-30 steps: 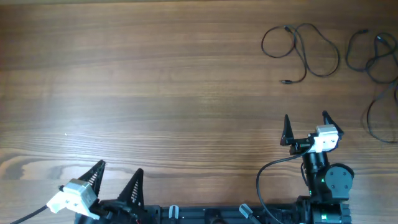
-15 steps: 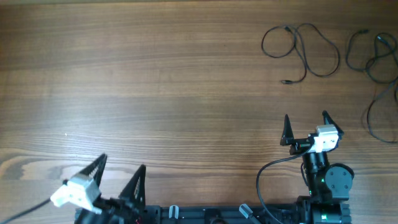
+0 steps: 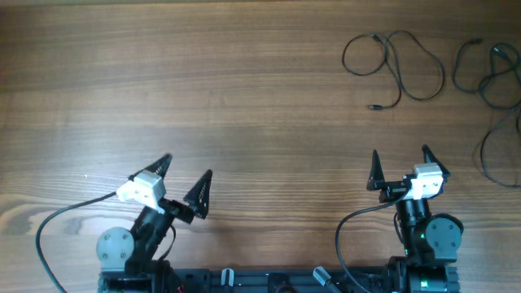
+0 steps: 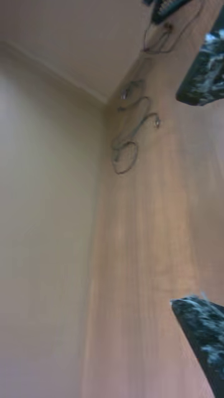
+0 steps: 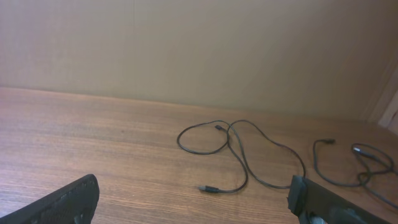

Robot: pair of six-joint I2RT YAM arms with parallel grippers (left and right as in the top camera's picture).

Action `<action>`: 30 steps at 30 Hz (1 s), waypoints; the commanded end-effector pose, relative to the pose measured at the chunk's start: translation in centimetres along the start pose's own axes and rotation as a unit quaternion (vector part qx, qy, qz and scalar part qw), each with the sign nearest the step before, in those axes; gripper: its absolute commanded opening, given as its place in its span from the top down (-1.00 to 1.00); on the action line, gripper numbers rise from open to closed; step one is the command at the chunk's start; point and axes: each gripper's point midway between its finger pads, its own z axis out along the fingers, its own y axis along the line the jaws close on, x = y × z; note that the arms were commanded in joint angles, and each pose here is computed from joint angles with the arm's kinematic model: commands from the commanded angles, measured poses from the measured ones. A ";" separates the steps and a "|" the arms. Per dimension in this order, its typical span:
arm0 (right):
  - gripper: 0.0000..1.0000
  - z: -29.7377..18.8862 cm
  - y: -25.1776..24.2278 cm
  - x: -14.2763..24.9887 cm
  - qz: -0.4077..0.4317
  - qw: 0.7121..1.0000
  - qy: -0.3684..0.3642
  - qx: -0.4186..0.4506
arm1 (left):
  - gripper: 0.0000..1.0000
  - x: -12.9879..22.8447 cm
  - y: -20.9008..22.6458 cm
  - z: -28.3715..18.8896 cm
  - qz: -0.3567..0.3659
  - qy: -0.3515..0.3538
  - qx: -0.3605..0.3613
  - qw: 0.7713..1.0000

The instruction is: Untangle cables

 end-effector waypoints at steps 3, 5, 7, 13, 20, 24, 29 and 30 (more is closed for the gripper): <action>-0.99 -0.1 -0.2 -0.3 -0.008 1.000 -0.007 0.005 | -1.00 0.7 1.0 0.7 0.095 -0.028 -0.007 0.995; -0.99 -0.1 -0.2 -0.3 -0.008 1.000 -0.007 0.005 | -1.00 1.4 1.3 0.9 0.125 -0.023 -0.008 0.992; -0.99 -0.1 -0.2 -0.3 -0.008 1.000 -0.007 0.005 | -1.00 2.6 1.7 1.1 0.156 -0.012 -0.011 0.988; -0.99 -0.1 -0.2 -0.3 -0.008 1.000 -0.007 0.005 | -1.00 3.7 2.2 1.1 0.207 0.008 -0.015 0.978; -0.99 -0.1 -0.2 -0.3 -0.008 1.000 -0.007 0.005 | -1.00 3.8 2.1 1.1 0.203 0.010 -0.013 0.979; -0.99 -0.1 -0.2 -0.3 -0.007 1.000 -0.007 0.005 | -1.00 3.7 2.4 1.1 0.185 0.008 -0.021 0.982; -0.99 -0.1 -0.2 -0.3 -0.008 1.000 -0.007 0.005 | -1.00 2.9 6.9 0.3 -0.009 -0.026 -0.154 0.988; -0.99 -0.1 -0.2 -0.3 -0.008 1.000 -0.007 0.005 | -1.00 2.9 7.1 0.2 -0.008 -0.026 -0.159 0.987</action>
